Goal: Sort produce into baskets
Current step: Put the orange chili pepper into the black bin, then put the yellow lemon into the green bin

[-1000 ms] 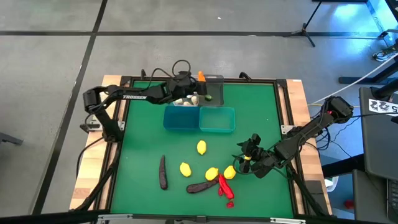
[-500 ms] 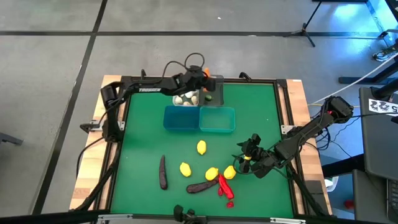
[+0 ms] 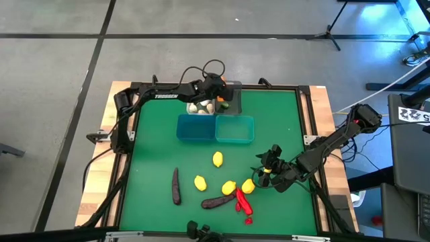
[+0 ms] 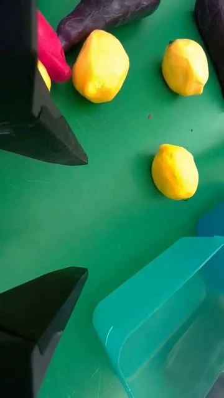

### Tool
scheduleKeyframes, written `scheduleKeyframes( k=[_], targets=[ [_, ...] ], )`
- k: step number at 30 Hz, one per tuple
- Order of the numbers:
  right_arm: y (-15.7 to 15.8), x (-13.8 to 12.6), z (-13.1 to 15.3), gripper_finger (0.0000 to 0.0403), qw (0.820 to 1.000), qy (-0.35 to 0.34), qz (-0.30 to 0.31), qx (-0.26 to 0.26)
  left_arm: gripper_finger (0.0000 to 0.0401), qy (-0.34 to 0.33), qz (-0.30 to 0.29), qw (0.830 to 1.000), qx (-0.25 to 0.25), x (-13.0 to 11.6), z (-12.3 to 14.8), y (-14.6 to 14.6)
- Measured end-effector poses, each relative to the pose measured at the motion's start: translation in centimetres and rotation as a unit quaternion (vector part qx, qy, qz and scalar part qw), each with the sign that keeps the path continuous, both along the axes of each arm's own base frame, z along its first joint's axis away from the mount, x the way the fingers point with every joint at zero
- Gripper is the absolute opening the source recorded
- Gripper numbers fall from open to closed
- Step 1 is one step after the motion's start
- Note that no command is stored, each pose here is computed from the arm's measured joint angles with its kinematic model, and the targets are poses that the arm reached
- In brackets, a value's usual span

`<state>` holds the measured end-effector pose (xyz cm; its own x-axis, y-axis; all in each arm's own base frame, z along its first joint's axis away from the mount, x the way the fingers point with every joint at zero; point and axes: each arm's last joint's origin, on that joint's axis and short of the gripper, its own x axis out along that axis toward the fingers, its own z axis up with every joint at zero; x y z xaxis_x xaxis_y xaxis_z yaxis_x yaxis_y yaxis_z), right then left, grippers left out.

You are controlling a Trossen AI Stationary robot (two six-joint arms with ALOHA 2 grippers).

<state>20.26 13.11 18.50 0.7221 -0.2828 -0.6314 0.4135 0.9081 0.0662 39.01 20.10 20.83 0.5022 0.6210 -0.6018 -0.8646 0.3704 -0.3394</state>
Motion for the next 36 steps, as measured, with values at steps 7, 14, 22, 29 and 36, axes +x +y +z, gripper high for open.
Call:
scheduleKeyframes(
  k=[7, 14, 22, 29, 36],
  targets=[
    [0.0, 0.0, 0.0, 0.028, 1.0, 0.0, 0.0, 0.0, 0.0139, -0.003, 0.003, 1.0, -0.004, 0.0, 0.0, 0.0],
    [0.0, 0.0, 0.0, 0.028, 1.0, 0.0, 0.0, 0.0, 0.0162, 0.003, -0.007, 1.0, 0.0, 0.0, 0.0, -0.1],
    [0.0, 0.0, 0.0, 0.028, 1.0, 0.0, 0.0, 0.0, 0.0187, -0.006, -0.108, 0.994, 0.011, 0.5, 1.3, -0.3],
    [0.0, 0.0, 0.0, 0.028, 1.0, 0.003, 0.001, -0.001, 0.0184, -0.026, -0.359, 0.933, 0.013, 0.7, 4.9, -4.0],
    [0.0, 0.0, 0.0, 0.028, 1.0, 0.001, -0.003, 0.004, 0.0183, 0.076, -0.551, 0.831, -0.005, 0.0, 5.2, -12.0]
  ],
)
